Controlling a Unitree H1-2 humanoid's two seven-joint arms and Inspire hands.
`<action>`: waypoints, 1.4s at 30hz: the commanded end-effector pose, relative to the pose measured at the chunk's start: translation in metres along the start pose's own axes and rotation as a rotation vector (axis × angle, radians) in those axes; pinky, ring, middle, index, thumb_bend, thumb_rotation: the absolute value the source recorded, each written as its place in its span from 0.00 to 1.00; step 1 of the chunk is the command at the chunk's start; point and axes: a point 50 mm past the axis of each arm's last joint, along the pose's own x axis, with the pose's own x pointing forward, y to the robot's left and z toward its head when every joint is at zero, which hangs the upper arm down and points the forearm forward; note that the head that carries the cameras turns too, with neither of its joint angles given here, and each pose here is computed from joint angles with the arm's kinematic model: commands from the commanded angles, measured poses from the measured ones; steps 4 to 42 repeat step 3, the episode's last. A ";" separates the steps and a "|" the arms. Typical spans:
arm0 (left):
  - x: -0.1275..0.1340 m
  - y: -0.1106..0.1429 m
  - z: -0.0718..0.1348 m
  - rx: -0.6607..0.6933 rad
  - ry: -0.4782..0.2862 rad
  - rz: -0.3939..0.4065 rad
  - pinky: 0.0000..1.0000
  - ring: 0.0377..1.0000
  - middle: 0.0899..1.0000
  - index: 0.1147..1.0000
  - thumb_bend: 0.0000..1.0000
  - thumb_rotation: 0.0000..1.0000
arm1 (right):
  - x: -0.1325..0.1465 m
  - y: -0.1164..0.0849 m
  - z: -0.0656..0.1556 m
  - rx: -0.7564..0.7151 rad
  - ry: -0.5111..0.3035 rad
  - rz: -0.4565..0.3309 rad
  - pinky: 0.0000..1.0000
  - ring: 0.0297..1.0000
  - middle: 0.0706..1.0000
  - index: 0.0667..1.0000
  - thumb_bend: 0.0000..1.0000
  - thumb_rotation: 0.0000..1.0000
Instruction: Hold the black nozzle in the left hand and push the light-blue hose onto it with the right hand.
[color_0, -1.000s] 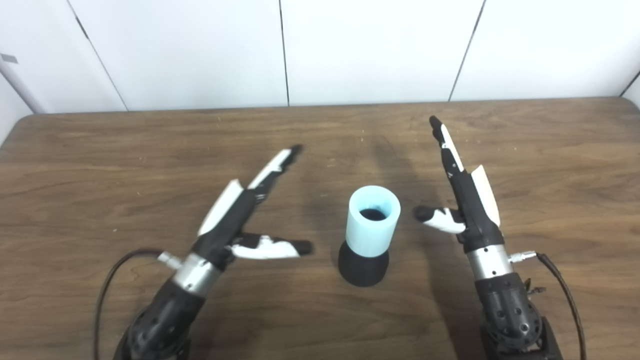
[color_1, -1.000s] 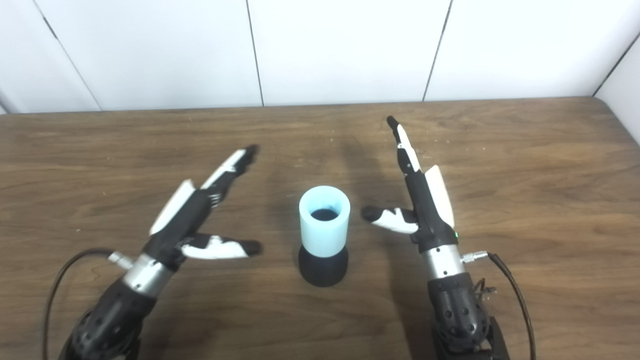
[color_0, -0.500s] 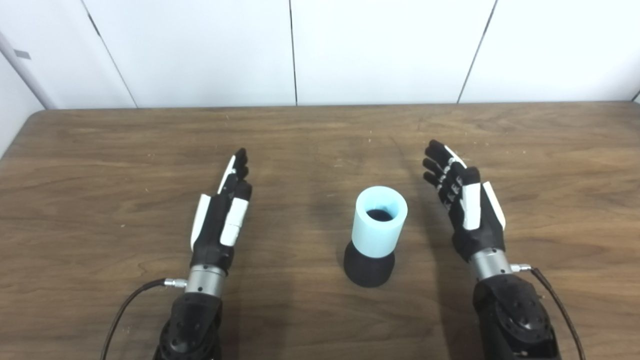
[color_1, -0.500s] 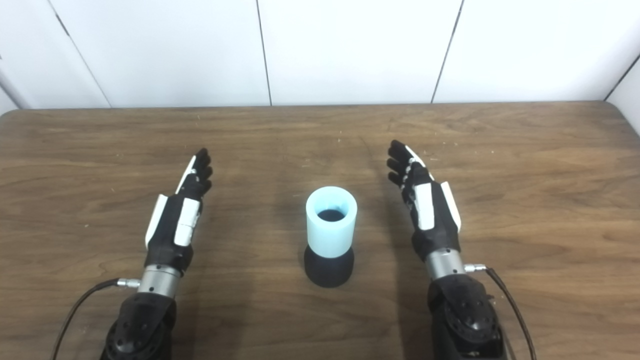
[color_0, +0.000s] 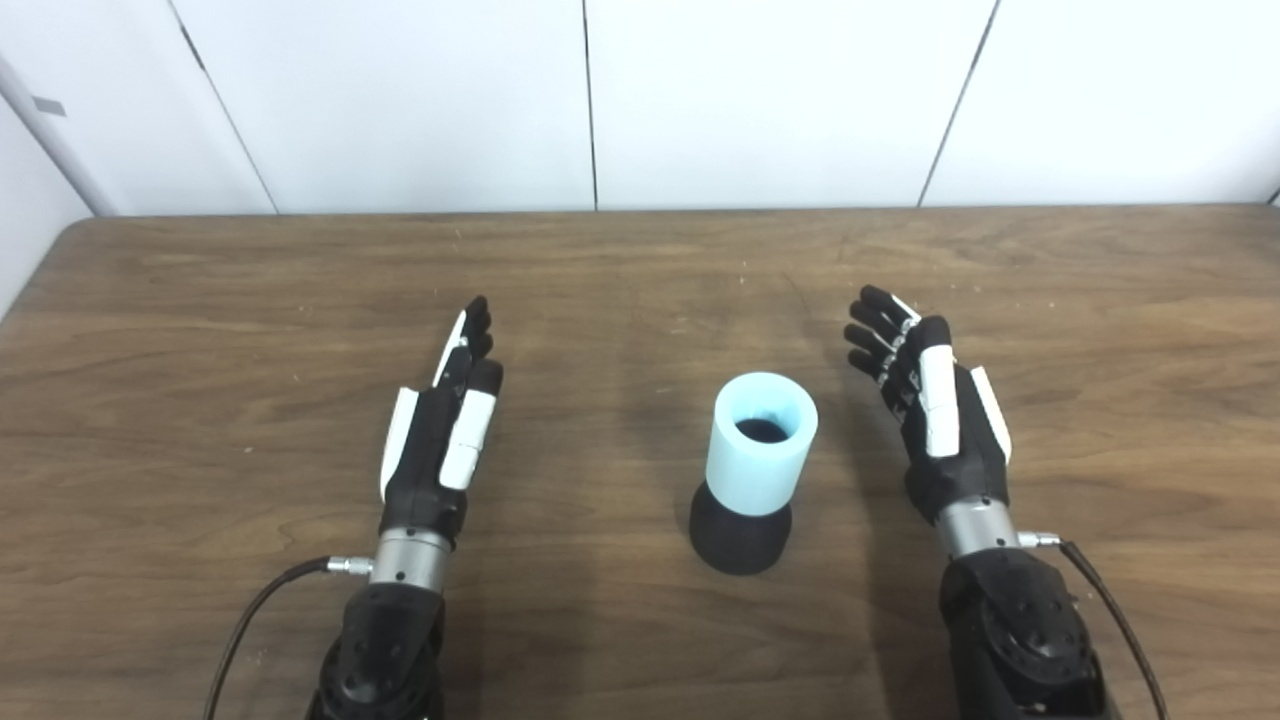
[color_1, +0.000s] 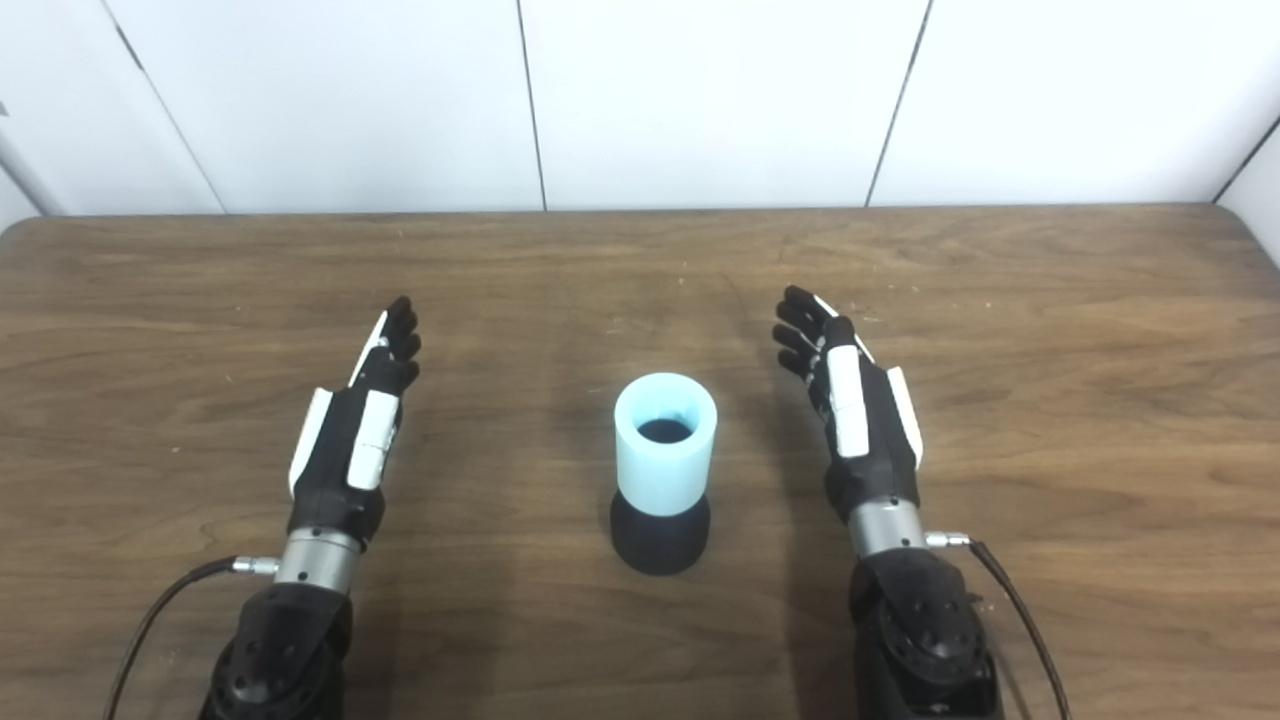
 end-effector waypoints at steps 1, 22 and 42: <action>0.006 -0.002 0.015 -0.009 -0.063 0.004 1.00 1.00 1.00 1.00 0.93 1.00 | 0.004 0.003 0.017 -0.016 -0.073 0.010 0.92 0.91 0.92 0.89 0.50 1.00; 0.006 -0.001 0.016 -0.011 -0.063 0.002 1.00 1.00 1.00 1.00 0.92 1.00 | 0.004 0.002 0.017 -0.026 -0.072 0.016 0.94 0.94 0.95 0.92 0.52 1.00; 0.006 -0.001 0.016 -0.011 -0.063 0.002 1.00 1.00 1.00 1.00 0.92 1.00 | 0.004 0.002 0.017 -0.026 -0.072 0.016 0.94 0.94 0.95 0.92 0.52 1.00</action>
